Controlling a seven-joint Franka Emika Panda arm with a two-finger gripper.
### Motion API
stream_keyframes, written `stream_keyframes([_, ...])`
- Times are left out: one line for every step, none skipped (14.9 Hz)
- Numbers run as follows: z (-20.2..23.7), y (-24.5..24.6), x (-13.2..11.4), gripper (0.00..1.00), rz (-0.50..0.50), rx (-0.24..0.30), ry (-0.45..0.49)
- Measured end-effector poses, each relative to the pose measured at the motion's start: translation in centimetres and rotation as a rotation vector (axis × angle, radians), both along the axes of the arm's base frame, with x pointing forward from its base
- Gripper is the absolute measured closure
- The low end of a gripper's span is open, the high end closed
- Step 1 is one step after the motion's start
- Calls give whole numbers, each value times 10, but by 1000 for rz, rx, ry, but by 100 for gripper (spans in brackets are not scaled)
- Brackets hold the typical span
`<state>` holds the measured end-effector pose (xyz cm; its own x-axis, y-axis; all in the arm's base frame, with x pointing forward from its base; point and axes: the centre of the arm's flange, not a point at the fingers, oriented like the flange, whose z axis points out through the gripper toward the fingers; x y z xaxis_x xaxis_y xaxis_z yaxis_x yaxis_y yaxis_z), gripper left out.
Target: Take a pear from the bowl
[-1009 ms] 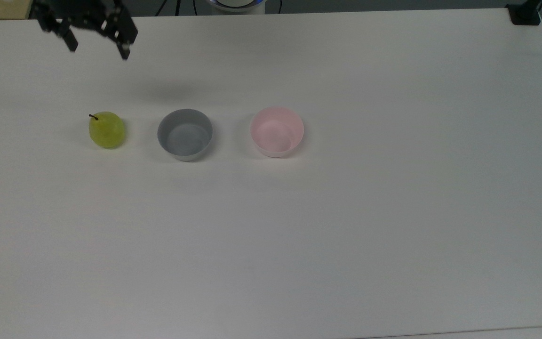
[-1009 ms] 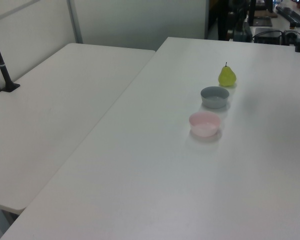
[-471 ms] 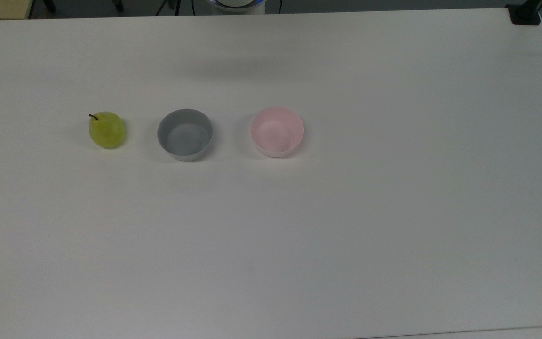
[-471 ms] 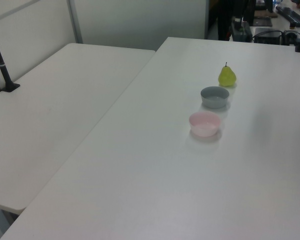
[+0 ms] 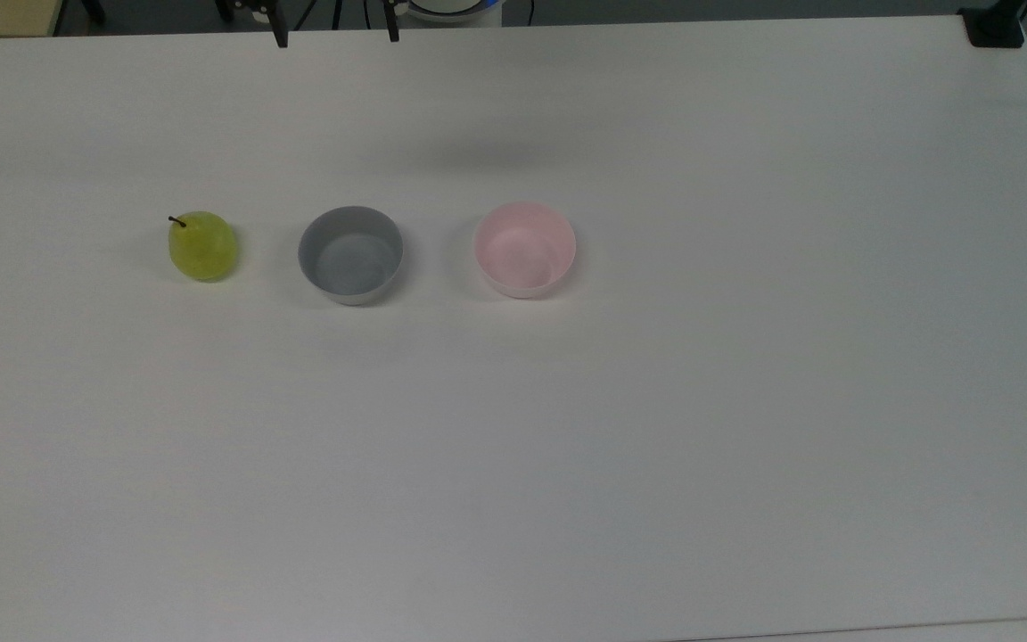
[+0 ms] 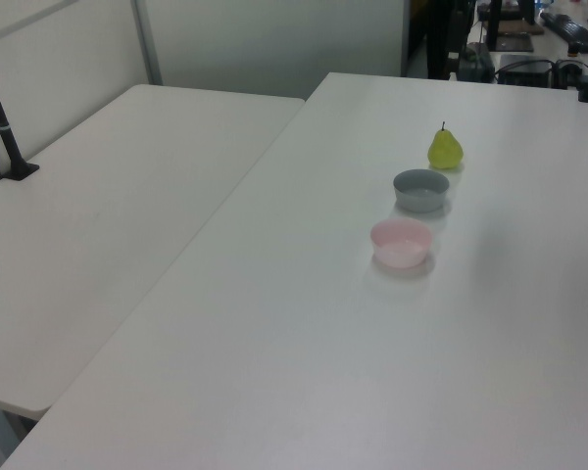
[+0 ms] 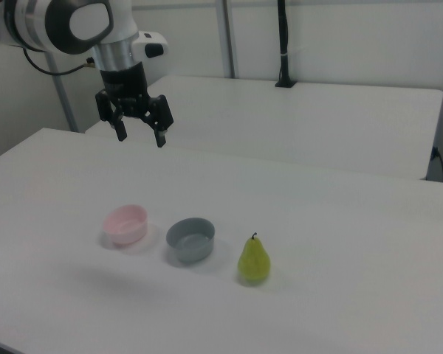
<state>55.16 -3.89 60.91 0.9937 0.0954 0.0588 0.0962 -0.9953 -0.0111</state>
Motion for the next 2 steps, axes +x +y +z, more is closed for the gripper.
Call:
stream_keyframes([-2,0,2,0,2,-1,-5])
stream_keyframes([-3,-1,4,0,3,-2,-11])
